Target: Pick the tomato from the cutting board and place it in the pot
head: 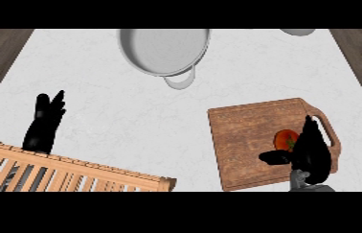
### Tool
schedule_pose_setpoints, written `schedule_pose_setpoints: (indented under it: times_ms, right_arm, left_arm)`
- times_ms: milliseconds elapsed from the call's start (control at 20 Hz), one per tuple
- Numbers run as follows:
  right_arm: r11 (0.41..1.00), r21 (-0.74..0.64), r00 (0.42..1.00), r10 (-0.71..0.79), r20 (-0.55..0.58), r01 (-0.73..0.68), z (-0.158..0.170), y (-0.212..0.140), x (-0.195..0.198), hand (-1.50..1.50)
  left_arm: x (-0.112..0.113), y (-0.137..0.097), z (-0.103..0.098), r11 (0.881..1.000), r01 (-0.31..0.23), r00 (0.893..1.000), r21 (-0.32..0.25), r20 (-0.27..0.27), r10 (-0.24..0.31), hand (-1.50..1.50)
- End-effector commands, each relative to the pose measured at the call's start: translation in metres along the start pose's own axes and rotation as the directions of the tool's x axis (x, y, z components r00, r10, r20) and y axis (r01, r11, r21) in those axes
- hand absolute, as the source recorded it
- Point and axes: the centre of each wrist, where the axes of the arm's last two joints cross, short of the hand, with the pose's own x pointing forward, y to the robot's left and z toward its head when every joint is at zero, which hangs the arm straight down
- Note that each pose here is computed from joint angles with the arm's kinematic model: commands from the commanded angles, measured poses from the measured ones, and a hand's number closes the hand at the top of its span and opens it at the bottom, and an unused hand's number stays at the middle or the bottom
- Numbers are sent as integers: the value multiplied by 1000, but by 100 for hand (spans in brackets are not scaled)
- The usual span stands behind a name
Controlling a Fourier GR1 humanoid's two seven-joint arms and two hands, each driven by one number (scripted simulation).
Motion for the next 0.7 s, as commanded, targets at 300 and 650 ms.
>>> schedule_pose_setpoints:
  times_ms: [300,650]
  right_arm:
    - [997,-78,999,24,46,-20,-16,14,-15,150]
    - [975,-194,989,126,81,-109,-18,-9,-1,150]
  left_arm:
    - [4,13,6,999,42,998,29,50,-44,0]
    - [3,26,-4,998,46,997,33,63,-48,0]
